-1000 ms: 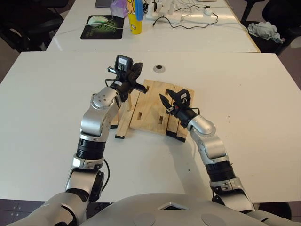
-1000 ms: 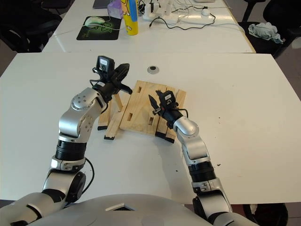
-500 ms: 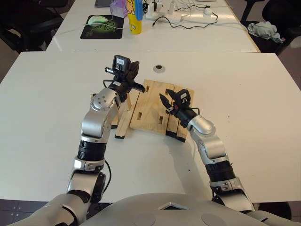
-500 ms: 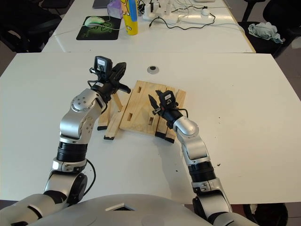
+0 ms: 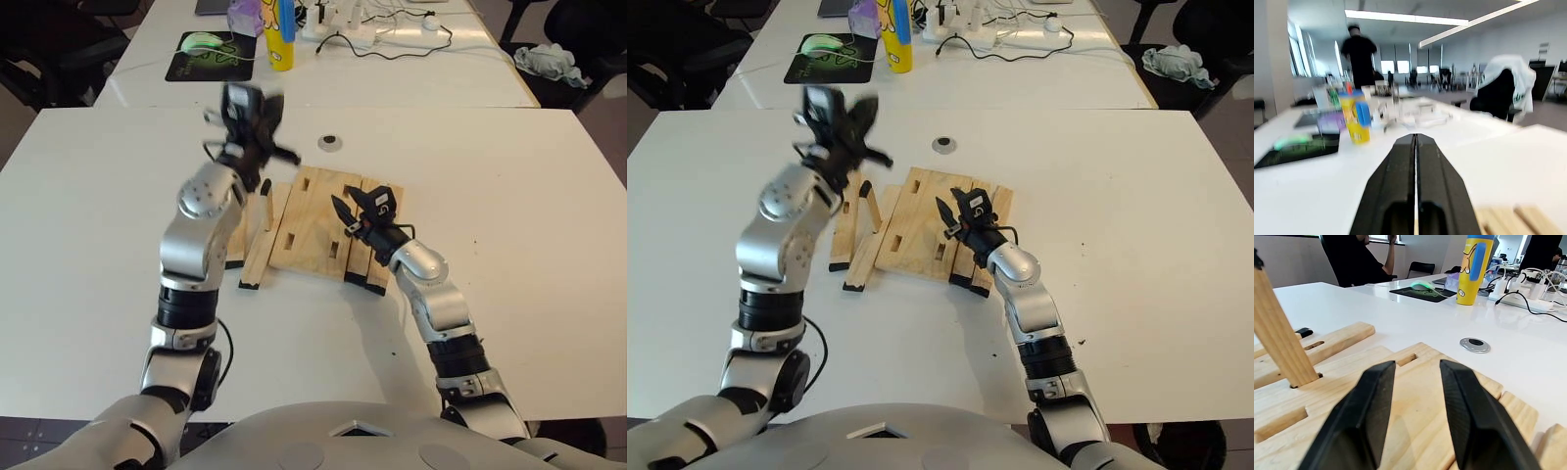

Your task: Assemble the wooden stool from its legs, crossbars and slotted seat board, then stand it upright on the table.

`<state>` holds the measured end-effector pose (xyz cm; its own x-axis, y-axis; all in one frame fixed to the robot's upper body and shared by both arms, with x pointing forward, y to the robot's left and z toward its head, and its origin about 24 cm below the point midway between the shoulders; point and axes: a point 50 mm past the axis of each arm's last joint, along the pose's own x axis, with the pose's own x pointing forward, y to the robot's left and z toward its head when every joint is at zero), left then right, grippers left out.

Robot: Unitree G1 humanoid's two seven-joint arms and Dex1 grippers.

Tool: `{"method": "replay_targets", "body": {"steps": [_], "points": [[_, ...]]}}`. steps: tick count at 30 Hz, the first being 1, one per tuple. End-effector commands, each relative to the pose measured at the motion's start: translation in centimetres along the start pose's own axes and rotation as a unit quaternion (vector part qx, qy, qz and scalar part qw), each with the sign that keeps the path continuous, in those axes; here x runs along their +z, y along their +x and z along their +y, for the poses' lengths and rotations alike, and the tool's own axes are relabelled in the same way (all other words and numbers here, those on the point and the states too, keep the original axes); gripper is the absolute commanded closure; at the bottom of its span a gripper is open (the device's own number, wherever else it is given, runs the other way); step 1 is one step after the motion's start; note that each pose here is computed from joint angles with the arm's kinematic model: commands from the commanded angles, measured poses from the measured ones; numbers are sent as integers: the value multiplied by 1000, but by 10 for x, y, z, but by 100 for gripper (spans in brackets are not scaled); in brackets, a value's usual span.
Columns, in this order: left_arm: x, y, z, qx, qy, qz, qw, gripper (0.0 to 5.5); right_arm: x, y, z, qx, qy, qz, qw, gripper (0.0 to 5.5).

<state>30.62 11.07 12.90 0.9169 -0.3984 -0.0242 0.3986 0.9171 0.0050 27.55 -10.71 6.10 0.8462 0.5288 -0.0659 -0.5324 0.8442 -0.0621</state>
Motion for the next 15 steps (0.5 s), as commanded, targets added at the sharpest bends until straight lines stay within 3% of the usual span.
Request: {"method": "replay_targets", "body": {"steps": [1,9,15], "points": [[-46,-13,10,24,-20,111,993,546,0,1,1,-2,-5,0,1000,382],[-4,0,7,18,4,8,1000,546,-2,1,1,0,-5,4,1000,382],[30,-14,15,78,27,-112,990,546,-3,1,-1,-3,-4,4,1000,382]]}}
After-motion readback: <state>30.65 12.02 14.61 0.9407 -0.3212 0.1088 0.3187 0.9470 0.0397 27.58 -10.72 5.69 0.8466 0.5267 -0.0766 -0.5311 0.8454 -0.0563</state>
